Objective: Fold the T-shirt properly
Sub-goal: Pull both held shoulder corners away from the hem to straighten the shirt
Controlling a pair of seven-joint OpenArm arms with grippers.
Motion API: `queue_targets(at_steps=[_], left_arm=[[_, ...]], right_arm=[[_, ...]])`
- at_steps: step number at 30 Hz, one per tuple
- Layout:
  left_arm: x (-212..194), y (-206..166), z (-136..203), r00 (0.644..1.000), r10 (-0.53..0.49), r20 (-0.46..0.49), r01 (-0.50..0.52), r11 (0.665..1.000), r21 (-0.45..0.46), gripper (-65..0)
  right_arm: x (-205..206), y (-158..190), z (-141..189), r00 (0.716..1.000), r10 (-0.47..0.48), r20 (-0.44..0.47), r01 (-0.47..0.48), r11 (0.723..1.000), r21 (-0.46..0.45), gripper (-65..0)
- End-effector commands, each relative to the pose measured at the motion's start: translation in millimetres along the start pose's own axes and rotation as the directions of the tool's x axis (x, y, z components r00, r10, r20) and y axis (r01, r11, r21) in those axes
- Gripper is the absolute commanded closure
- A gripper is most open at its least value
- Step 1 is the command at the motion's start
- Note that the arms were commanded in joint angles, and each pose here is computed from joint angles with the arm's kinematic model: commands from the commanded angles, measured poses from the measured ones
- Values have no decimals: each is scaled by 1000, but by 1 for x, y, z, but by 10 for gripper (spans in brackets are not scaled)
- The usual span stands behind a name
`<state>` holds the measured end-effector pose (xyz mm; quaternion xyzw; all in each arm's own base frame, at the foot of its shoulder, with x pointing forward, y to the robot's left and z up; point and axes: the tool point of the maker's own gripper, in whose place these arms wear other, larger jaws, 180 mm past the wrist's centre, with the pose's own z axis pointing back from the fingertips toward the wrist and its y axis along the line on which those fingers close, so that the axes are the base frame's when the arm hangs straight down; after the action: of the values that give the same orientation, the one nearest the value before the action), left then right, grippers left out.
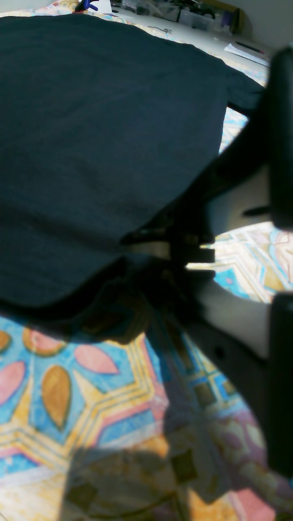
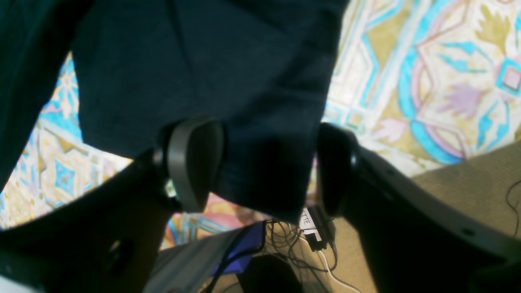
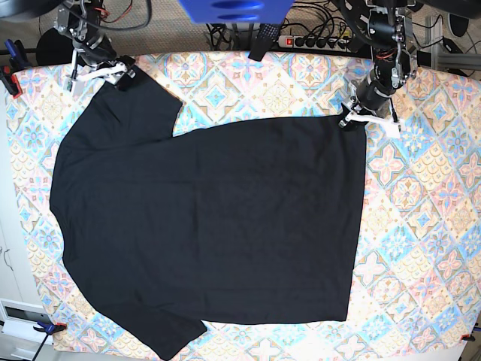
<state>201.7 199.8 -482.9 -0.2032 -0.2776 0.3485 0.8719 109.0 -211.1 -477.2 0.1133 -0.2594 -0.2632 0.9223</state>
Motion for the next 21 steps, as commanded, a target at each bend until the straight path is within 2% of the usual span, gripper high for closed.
queue_targets(at_steps=[1, 4, 9, 12, 15, 18, 21], left_arm=[[-4, 7, 3, 1000, -12, -26, 12, 1000, 25, 0], [-5, 7, 3, 1000, -11, -27, 12, 1000, 26, 0], [-5, 8, 3, 1000, -11, -28, 12, 1000, 27, 0], [-7, 9, 4, 999, -10, -31, 11, 999, 31, 0], [-6, 17, 9, 999, -29, -38, 31, 998, 47, 0], [-7, 30, 15, 998, -42, -49, 46, 996, 73, 0], [-5, 41, 23, 996, -69, -58, 74, 993, 97, 0]], right_arm=[[-32, 14, 0, 992, -14, -127, 20, 999, 50, -387], [-33, 14, 0, 992, -14, -128, 20, 999, 49, -343], [-32, 13, 0, 992, -17, -123, 23, 998, 51, -174], [-32, 21, 1, 992, 20, -122, -7, 995, 104, -108], [-33, 17, 8, 992, 47, -115, -32, 991, 131, -7], [-31, 2, 18, 994, 53, -100, -41, 992, 118, 0], [-28, -22, 29, 996, 31, -84, -26, 998, 58, 0]])
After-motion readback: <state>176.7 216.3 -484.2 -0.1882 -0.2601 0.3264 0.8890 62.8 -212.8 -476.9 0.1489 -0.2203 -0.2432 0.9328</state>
